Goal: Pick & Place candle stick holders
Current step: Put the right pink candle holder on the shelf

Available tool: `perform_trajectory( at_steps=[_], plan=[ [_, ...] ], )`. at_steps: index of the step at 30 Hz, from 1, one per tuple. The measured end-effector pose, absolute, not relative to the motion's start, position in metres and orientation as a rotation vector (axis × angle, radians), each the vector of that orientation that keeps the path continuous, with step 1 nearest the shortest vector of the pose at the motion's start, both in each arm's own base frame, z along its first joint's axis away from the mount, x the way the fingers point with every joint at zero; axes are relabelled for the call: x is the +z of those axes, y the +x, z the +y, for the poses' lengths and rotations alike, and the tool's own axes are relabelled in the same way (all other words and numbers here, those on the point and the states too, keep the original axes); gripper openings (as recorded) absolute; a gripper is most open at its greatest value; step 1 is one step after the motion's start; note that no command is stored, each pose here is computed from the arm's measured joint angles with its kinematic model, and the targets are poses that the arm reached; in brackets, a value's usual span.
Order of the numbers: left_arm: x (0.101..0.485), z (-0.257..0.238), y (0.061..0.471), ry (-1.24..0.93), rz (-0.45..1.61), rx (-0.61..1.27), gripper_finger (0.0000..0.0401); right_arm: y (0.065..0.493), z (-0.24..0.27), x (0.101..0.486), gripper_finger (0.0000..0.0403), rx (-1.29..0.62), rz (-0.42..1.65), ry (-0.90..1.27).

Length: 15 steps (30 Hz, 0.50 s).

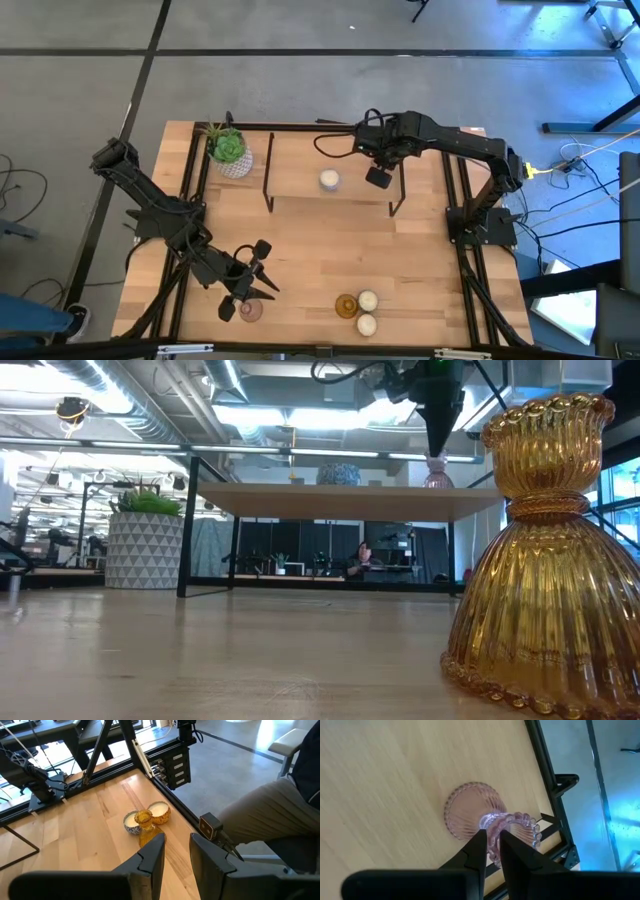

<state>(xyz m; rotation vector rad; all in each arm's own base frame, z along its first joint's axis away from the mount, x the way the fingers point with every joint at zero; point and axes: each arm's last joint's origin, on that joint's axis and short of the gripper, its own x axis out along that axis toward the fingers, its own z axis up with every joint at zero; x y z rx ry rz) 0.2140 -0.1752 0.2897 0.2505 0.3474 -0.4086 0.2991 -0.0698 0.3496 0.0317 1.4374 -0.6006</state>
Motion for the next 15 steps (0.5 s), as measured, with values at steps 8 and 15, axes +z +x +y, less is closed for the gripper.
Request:
perform_trajectory(
  at_steps=[8, 15],
  plan=[
    [0.2897, -0.1751, 0.2141, 0.257, 0.346, -0.41, 0.0086, 0.2994, -0.0698, 0.3496, 0.0053, -0.616, 1.428, 0.049],
    [0.2897, -0.1751, 0.2141, 0.259, 0.346, -0.41, 0.0086, 0.3, -0.0697, 0.3497, 0.0057, -0.619, 1.421, 0.053]
  ],
)
